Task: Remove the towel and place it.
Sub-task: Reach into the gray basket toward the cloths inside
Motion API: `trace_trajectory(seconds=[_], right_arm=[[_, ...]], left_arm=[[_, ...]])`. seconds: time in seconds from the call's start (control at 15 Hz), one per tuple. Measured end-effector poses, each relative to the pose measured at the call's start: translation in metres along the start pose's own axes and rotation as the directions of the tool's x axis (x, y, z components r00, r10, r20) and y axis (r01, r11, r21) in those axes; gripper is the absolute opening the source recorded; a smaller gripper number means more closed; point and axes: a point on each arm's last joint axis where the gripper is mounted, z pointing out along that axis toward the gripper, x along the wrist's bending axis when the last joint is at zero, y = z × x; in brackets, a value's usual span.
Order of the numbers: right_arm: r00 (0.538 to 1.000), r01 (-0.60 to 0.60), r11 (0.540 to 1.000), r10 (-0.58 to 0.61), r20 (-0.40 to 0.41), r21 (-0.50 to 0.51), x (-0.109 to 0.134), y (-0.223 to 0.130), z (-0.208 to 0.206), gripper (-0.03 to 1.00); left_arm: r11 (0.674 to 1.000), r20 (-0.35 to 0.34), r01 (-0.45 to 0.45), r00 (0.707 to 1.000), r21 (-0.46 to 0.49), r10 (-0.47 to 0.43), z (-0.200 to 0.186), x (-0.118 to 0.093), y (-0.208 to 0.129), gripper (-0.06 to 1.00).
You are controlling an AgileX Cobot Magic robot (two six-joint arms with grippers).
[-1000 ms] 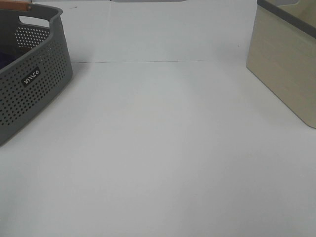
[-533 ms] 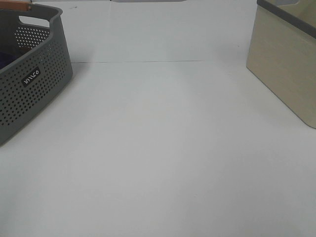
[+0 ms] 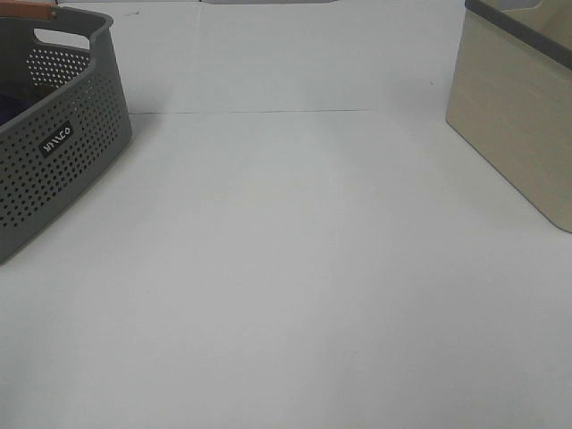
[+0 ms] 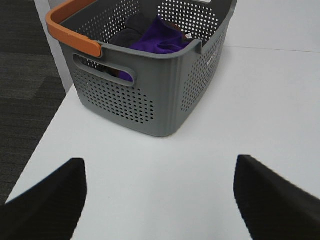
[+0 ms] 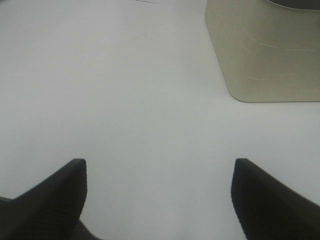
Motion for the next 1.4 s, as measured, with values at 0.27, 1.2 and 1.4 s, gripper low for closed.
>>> trace_trajectory(seconds=[0.27, 1.2, 1.4], right_arm=[[1.000, 0.000, 1.000, 0.000, 0.000, 0.000, 0.000, 0.000, 0.000, 0.71], [1.000, 0.000, 1.000, 0.000, 0.000, 0.000, 0.000, 0.000, 0.000, 0.71], [1.000, 0.000, 1.000, 0.000, 0.000, 0.000, 0.000, 0.000, 0.000, 0.71]], left_arm=[[0.999, -0.048, 0.014, 0.999, 0.029, -0.013, 0.008, 0.003, 0.043, 0.74], [0.930, -0.094, 0.027, 0.996, 0.367, 0.008, 0.200, 0.007, 0.230, 0.74], [0.900, -0.074, -0.019, 0.996, 0.436, 0.057, 0.245, 0.008, 0.237, 0.74]])
